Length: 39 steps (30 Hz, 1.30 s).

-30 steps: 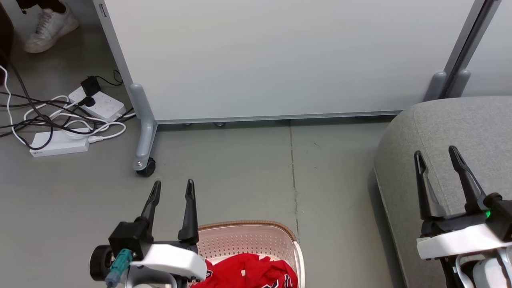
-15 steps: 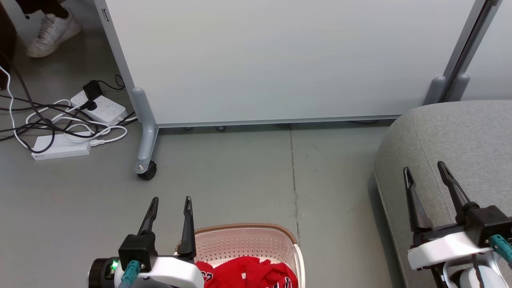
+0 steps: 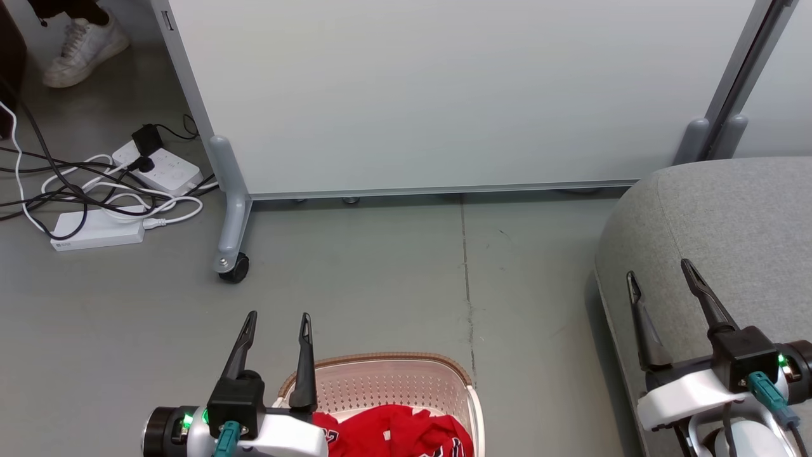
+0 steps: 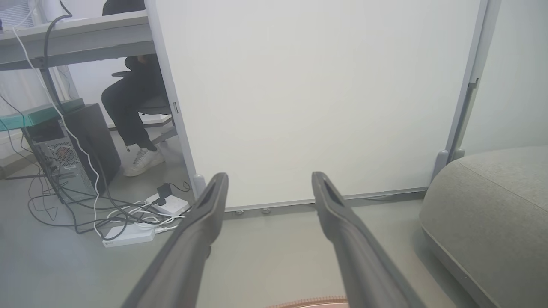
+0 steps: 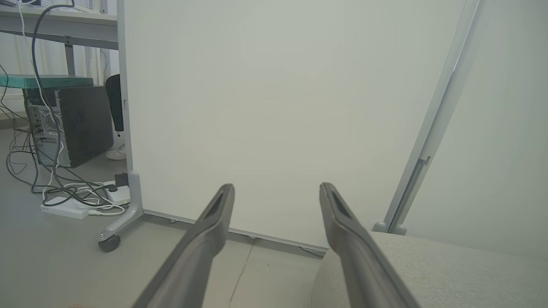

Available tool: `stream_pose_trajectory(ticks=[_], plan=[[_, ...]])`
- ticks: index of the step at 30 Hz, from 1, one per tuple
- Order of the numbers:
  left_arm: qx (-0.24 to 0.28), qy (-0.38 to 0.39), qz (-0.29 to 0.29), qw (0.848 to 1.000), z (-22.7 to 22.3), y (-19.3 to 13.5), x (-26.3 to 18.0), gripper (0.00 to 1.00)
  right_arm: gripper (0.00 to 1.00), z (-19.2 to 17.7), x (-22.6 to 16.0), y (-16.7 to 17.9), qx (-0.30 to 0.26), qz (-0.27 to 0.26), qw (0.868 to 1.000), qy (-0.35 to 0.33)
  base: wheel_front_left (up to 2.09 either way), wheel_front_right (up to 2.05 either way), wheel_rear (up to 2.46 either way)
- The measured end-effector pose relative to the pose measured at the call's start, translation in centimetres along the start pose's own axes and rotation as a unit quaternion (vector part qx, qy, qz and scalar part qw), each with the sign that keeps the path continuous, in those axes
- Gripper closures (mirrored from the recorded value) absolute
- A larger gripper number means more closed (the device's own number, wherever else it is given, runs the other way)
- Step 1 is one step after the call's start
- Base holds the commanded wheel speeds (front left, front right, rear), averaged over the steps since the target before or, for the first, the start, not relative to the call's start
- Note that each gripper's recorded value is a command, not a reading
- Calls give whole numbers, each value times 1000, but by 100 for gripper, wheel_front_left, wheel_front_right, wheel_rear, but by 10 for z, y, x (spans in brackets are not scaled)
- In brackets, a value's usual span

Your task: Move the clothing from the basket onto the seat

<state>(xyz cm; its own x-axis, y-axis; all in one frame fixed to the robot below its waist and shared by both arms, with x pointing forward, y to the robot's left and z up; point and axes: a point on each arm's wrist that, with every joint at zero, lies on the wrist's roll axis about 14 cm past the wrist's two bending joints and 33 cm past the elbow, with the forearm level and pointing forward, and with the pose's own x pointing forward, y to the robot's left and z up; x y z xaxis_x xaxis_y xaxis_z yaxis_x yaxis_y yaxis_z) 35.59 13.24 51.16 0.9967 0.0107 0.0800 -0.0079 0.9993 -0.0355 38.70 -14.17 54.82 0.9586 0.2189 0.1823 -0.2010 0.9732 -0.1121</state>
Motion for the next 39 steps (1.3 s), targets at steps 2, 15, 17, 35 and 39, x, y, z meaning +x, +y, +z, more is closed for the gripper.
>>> stream_pose_trajectory(ticks=[2,15,17,35,39], plan=[[8,-2,0,1000,0,0,0,0,0,-1,1,1,-7,2,1000,1,0,0,0],[26,-8,-5,1000,0,-3,-3,0,0,-10,2,6,-21,10,1000,17,0,0,0],[26,-8,-6,1000,0,-4,-3,0,0,-10,2,6,-20,10,1000,17,0,0,0],[26,-4,-9,1000,-2,-7,-4,0,0,-17,1,5,73,-8,997,22,0,0,0],[26,2,-13,1000,-6,-8,-4,0,0,-20,1,7,69,-1,997,26,0,0,0]])
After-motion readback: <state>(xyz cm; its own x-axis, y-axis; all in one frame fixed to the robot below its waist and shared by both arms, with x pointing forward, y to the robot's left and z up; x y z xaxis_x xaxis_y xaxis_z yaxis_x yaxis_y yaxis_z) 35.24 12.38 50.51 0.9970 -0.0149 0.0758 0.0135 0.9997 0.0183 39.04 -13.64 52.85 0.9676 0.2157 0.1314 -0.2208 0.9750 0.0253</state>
